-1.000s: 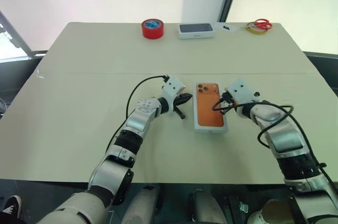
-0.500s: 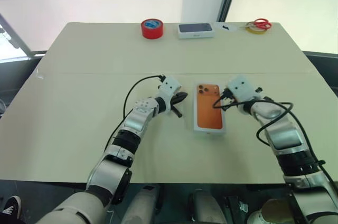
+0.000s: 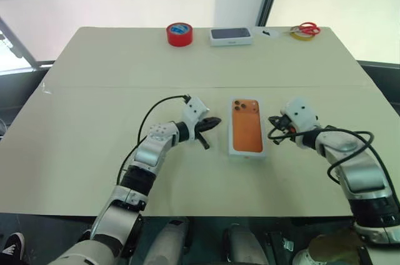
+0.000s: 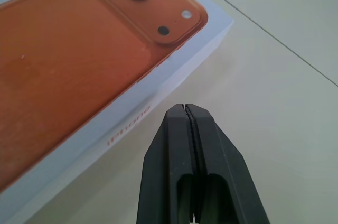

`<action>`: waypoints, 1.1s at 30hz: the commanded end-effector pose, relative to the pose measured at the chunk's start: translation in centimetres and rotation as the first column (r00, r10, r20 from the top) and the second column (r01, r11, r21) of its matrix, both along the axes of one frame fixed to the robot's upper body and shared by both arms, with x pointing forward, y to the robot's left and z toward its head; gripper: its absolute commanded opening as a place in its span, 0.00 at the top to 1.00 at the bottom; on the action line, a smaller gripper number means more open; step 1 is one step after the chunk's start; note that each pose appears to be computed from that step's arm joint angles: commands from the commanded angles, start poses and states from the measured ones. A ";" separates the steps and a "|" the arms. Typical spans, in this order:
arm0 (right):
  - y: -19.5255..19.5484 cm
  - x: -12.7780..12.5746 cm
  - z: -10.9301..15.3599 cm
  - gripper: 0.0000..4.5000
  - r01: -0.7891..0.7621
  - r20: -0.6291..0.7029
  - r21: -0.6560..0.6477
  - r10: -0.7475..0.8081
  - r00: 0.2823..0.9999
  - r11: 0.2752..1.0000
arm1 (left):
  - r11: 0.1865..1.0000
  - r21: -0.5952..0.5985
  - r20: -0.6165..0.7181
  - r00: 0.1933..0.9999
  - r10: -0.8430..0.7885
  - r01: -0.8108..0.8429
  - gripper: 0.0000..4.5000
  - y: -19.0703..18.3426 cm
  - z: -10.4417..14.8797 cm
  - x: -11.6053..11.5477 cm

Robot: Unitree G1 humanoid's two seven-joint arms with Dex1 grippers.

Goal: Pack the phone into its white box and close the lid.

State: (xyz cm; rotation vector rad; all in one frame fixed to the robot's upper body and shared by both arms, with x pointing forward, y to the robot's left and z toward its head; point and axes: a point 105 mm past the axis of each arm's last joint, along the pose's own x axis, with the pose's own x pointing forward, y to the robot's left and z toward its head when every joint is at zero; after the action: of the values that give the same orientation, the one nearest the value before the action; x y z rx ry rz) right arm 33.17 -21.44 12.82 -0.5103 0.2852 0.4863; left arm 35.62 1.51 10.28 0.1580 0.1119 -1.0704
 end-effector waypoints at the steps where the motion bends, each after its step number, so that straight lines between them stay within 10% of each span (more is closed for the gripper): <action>1: 0.0 -1.0 1.1 1.00 -0.028 0.019 0.000 0.028 0.999 1.000 | 0.998 -0.001 0.011 0.998 -0.058 0.058 1.00 -0.9 0.3 -1.1; 33: 2.8 0.3 0.0 1.00 -0.080 -0.007 -0.004 0.080 0.997 0.997 | 1.000 -0.017 0.022 1.000 0.002 -0.002 1.00 -2.2 0.6 0.3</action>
State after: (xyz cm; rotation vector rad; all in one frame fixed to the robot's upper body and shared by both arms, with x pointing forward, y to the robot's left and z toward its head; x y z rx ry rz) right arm 33.21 -19.59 12.08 -0.5081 0.3196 0.5401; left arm 35.76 -0.03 9.12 0.1372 0.1542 -1.0547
